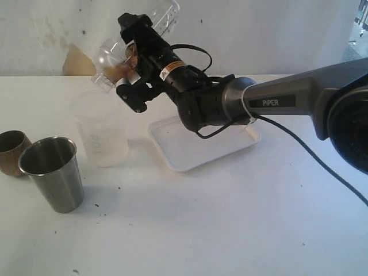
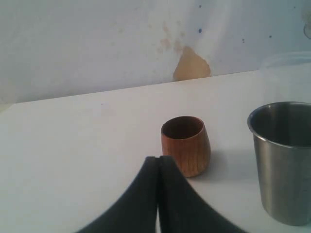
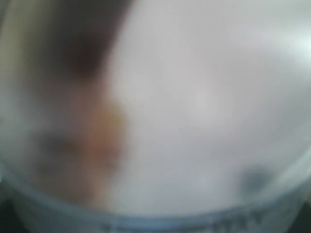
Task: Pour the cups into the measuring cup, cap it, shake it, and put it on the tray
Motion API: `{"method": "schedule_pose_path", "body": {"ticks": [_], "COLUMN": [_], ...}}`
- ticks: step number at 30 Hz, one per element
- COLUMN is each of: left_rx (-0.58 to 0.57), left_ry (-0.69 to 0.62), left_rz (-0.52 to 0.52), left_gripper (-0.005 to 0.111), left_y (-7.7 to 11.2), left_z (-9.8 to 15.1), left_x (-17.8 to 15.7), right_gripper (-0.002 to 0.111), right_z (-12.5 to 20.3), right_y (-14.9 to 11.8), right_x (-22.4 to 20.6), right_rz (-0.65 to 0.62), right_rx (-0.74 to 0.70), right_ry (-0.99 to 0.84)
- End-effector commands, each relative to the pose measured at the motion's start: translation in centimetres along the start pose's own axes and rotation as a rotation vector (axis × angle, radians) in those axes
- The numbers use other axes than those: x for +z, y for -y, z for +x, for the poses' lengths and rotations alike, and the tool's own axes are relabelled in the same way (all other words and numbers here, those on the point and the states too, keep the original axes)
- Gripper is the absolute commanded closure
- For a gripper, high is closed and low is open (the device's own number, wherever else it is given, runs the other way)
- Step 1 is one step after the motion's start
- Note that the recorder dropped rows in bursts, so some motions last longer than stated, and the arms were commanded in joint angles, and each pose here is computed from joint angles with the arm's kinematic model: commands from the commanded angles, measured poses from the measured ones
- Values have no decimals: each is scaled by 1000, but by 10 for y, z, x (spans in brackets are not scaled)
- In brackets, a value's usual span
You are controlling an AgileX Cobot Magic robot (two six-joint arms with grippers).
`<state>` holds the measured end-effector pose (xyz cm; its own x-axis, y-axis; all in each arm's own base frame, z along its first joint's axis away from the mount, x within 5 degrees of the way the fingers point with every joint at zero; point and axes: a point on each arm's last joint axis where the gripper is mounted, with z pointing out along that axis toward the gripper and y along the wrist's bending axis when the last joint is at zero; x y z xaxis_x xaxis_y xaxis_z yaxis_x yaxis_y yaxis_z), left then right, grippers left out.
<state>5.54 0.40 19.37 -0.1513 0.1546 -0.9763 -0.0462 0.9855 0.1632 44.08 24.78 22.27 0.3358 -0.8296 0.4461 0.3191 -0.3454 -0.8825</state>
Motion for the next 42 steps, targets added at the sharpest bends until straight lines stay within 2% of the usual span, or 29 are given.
{"method": "schedule_pose_path", "body": {"ticks": [1,26,32,42], "left_rx": [-1,-1,-1,-1], "left_ry": [-3,-3,-3,-3], "left_rz": [2,2,2,2], "left_gripper": [107,107,107,107], "left_y": [0,0,0,0], "left_z": [2,2,2,2], "left_x": [0,0,0,0], "right_gripper": [108,108,108,108], "right_z": [7,3,10,27], "right_y": [13,17,14,3], "right_x": [1,1,1,2], "right_rz": [76,130,97,78], "right_rx": [-49,-107,-30,-37], "right_ry": [-14,19,-49,-85]}}
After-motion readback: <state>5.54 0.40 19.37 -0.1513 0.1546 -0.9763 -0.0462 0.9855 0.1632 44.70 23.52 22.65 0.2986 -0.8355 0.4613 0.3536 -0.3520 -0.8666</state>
